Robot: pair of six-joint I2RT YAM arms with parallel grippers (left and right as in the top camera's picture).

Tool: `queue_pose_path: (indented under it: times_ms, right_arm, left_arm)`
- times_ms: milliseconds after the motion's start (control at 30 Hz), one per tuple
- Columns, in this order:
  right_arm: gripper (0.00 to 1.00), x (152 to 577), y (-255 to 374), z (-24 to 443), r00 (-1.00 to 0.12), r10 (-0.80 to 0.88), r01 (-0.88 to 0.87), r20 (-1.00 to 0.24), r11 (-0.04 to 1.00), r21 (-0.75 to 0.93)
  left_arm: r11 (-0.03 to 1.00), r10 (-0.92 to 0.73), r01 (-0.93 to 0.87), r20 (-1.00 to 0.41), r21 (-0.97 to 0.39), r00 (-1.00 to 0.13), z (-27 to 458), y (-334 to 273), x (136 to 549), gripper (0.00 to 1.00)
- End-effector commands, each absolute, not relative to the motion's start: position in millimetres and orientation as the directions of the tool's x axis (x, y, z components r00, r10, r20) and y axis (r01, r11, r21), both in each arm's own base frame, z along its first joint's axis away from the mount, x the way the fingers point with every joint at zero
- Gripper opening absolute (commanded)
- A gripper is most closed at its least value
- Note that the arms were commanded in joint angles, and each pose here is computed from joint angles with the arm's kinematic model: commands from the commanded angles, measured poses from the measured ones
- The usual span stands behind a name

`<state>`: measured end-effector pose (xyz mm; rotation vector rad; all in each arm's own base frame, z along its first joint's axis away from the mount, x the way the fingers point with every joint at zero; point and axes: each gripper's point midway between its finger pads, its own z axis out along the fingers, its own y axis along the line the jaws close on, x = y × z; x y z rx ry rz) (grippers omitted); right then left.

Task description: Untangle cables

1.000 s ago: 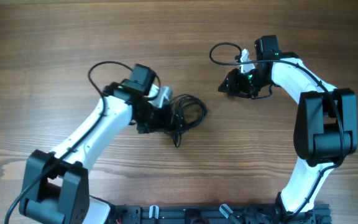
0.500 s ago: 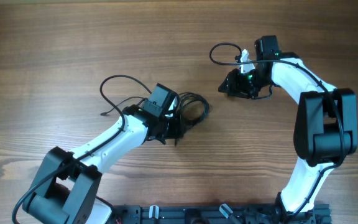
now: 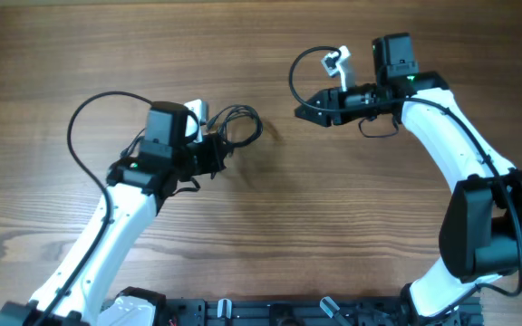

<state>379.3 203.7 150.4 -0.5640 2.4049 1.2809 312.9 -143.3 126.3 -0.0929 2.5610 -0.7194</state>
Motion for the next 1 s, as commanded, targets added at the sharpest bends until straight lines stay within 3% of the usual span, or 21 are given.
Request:
queue_pose_path:
  times_ms: [0, 200, 367, 400, 433, 467, 533, 667, 867, 967]
  right_arm:
    - [0.44, 371.1, 223.7, 190.7, -0.833, -0.147, -0.550, -0.533, 0.331, 0.767]
    - [0.44, 356.8, 246.6, 191.9, -0.681, -0.255, -0.733, -0.687, 0.244, 0.635]
    - [0.49, 329.9, 286.3, 187.2, -0.464, -0.373, -0.883, -0.804, 0.114, 0.456]
    - [0.53, 327.4, 292.8, 183.1, -0.433, -0.398, -0.898, -0.809, 0.115, 0.425]
    - [0.77, 327.4, 298.2, 179.0, -0.414, -0.419, -0.908, -0.808, 0.129, 0.399]
    - [0.85, 328.8, 301.9, 175.5, -0.403, -0.435, -0.914, -0.805, 0.147, 0.378]
    - [0.84, 329.3, 307.3, 176.2, -0.396, -0.435, -0.917, -0.808, 0.150, 0.368]
    - [0.64, 318.4, 317.0, 176.2, -0.313, -0.455, -0.947, -0.834, 0.083, 0.310]
    - [0.75, 321.8, 314.6, 175.8, -0.316, -0.454, -0.947, -0.833, 0.095, 0.307]
    - [0.90, 327.5, 313.3, 180.7, -0.326, -0.435, -0.944, -0.839, 0.111, 0.309]
  left_arm:
    - [0.808, -0.072, 0.241, -0.496, -0.538, -0.865, 142.8, -147.4, 309.7, 0.04]
    - [0.647, -0.155, 0.269, -0.469, -0.713, -0.870, 178.8, -136.5, 315.6, 0.04]
    - [0.546, -0.195, 0.202, -0.357, -0.813, -0.913, 186.7, -135.8, 302.0, 0.04]
    - [0.536, -0.192, 0.185, -0.332, -0.824, -0.924, 185.2, -137.0, 297.8, 0.04]
    - [0.523, -0.188, 0.163, -0.299, -0.837, -0.936, 183.0, -138.6, 293.0, 0.04]
    - [0.509, -0.179, 0.154, -0.279, -0.847, -0.944, 182.1, -140.4, 289.0, 0.04]
    - [0.486, -0.171, 0.134, -0.244, -0.864, -0.955, 180.7, -143.0, 284.6, 0.04]
    - [0.434, -0.168, 0.073, -0.160, -0.898, -0.973, 174.8, -147.7, 283.2, 0.04]
    - [0.432, -0.162, 0.093, -0.179, -0.897, -0.971, 161.8, -149.8, 298.9, 0.04]
    - [0.414, -0.157, 0.150, -0.233, -0.898, -0.960, 167.7, -152.5, 307.7, 0.04]
